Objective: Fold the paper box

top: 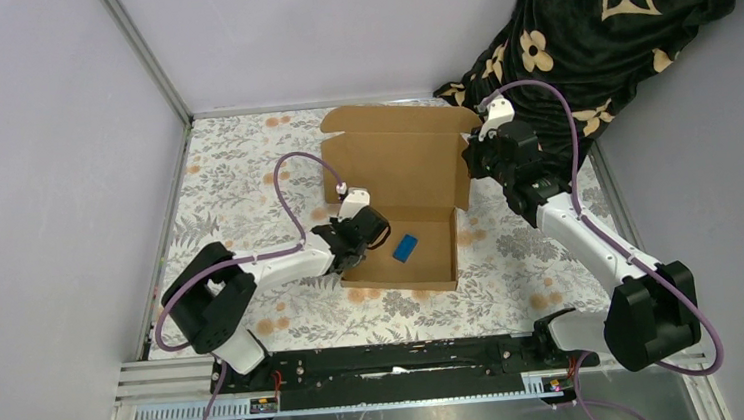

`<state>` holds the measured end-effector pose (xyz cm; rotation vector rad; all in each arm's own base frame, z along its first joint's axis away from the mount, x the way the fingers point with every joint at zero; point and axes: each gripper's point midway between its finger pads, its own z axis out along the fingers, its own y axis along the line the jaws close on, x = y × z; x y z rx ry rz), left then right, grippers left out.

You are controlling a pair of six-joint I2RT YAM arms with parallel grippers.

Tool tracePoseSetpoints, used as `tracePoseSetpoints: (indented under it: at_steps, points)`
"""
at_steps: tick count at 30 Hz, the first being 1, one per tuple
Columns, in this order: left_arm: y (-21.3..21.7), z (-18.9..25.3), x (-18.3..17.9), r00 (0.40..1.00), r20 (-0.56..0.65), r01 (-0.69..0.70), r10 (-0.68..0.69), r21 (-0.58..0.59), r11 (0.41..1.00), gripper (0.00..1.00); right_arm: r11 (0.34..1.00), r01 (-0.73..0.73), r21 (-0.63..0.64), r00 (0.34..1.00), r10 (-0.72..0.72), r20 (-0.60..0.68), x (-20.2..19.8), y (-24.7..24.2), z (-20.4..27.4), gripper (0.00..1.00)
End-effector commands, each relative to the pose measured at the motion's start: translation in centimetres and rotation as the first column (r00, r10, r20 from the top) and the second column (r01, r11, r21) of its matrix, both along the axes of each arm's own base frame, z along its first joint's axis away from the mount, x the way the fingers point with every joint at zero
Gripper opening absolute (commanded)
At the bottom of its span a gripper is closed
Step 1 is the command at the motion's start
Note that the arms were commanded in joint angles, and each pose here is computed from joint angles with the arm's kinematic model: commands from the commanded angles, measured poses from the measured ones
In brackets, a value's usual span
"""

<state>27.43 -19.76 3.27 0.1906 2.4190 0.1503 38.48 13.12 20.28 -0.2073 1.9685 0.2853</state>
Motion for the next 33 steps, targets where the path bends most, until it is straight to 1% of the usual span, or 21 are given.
tracePoseSetpoints:
  at_steps: [1,2,4,8,9,12,16,23,27,33]
  points:
    - [1.2,0.4,0.3,0.999,0.041,-0.031,0.029,0.067,0.997,0.13,1.000,0.028,-0.014,0.999,-0.028,0.015,0.1,-0.4,0.9,0.12]
    - [1.2,0.4,0.3,0.999,0.044,-0.030,0.027,0.063,0.998,0.13,0.999,0.035,-0.010,0.999,-0.035,-0.003,0.1,-0.4,0.8,0.25]
    - [1.1,0.5,0.5,0.999,0.048,-0.027,0.024,0.062,0.998,0.13,0.999,0.035,-0.009,0.998,-0.035,-0.060,-0.2,-0.2,0.2,0.34]
    - [1.0,0.4,0.8,0.998,0.059,-0.033,0.030,0.056,0.998,0.13,0.998,0.055,0.002,0.983,-0.054,-0.173,-1.4,-0.3,-0.9,0.59]
    - [0.8,0.4,0.8,0.998,0.064,-0.033,0.030,0.049,0.998,0.13,0.998,0.070,0.002,0.978,-0.068,-0.195,-1.7,-0.4,-1.2,0.61]
    - [0.5,0.1,1.0,0.997,0.071,-0.040,0.038,0.030,0.999,0.13,0.996,0.092,-0.004,0.962,-0.090,-0.258,-3.1,-0.9,-2.1,0.61]
    - [0.0,-0.3,1.3,0.996,0.079,-0.047,0.046,0.004,0.999,0.13,0.997,0.070,0.034,0.940,-0.055,-0.337,-5.6,-0.5,-3.7,0.61]
    - [-1.0,-0.9,1.6,0.995,0.085,-0.055,0.059,-0.056,0.997,0.12,0.995,0.045,0.085,0.898,-0.003,-0.439,-9.6,0.0,-7.2,0.56]
    - [-1.8,-1.0,2.0,0.994,0.088,-0.063,0.071,-0.092,0.994,0.12,0.996,0.029,0.084,0.879,0.015,-0.476,-10.5,0.7,-8.5,0.55]
    - [-2.7,-1.1,2.6,0.993,0.092,-0.065,0.076,-0.115,0.991,0.11,0.997,0.010,0.071,0.859,0.028,-0.511,-10.8,1.9,-10.3,0.55]
